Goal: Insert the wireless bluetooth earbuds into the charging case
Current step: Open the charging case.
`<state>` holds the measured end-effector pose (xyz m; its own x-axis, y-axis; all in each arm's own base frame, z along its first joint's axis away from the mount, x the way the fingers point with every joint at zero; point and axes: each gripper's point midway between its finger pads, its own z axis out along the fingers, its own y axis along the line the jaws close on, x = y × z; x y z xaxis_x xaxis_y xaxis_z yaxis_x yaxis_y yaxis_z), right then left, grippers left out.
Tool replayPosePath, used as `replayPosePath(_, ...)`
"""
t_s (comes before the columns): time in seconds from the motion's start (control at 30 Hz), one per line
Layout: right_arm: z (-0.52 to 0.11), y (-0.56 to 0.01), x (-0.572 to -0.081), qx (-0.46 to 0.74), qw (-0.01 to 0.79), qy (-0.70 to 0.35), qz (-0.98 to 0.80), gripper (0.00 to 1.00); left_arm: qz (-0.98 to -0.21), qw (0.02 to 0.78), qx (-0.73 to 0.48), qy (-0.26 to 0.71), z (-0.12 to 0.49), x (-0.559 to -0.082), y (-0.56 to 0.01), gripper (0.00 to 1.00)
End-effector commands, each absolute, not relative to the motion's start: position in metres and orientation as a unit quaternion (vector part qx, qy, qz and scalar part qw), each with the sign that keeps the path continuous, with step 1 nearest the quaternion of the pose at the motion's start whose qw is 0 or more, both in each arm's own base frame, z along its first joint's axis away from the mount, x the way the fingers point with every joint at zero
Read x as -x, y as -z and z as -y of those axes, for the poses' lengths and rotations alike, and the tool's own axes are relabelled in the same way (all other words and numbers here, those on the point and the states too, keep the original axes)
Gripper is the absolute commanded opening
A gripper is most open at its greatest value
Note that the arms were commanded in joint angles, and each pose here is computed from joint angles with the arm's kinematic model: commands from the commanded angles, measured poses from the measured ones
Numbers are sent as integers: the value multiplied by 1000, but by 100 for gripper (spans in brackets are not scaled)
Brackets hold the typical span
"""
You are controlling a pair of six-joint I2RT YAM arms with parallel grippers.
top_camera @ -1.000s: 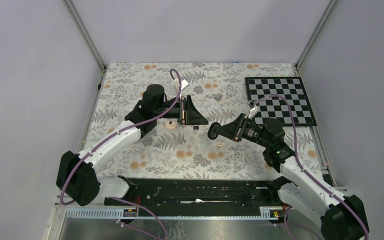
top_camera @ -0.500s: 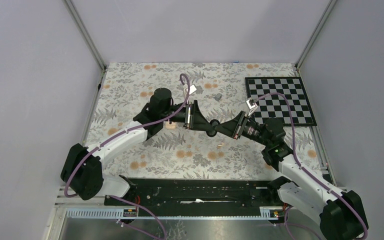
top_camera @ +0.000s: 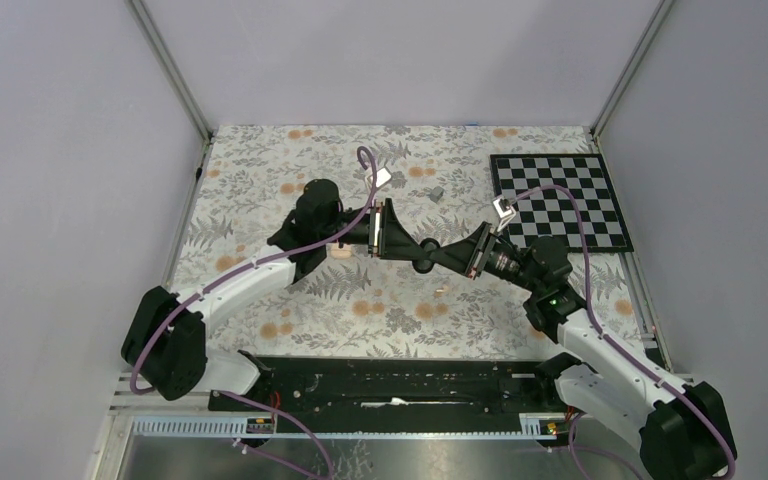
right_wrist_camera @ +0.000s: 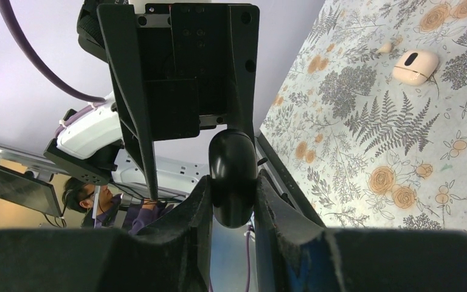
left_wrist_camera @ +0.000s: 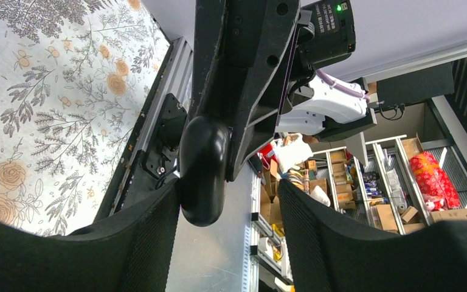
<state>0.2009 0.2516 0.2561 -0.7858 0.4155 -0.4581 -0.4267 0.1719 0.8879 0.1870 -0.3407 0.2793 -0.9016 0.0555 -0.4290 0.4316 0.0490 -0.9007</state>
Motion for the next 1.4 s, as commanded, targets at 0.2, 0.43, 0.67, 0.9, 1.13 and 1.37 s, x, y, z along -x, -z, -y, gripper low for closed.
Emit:
replayPosePath(0.2, -249, -262, -199, 14, 342, -643, -685, 0, -679, 178, -200, 683, 336, -180, -309, 56)
replayPosePath(0.43, -249, -251, -203, 5, 339, -633, -696, 0, -680, 193, -197, 680, 334, -184, -310, 55)
replayPosePath(0.67, -248, -245, -205, 0, 338, -627, -702, 0, -674, 192, -200, 685, 332, -182, -315, 54)
replayPosePath(0.9, -247, -239, -205, -5, 337, -621, -708, 0, -674, 203, -193, 683, 326, -187, -319, 54)
replayPosePath(1.13, -248, -238, -207, -5, 337, -617, -711, 0, -665, 208, -193, 691, 321, -187, -331, 53)
replayPosePath(1.37, -248, -243, -207, 0, 340, -618, -709, 0, -699, 211, -166, 663, 322, -200, -312, 59)
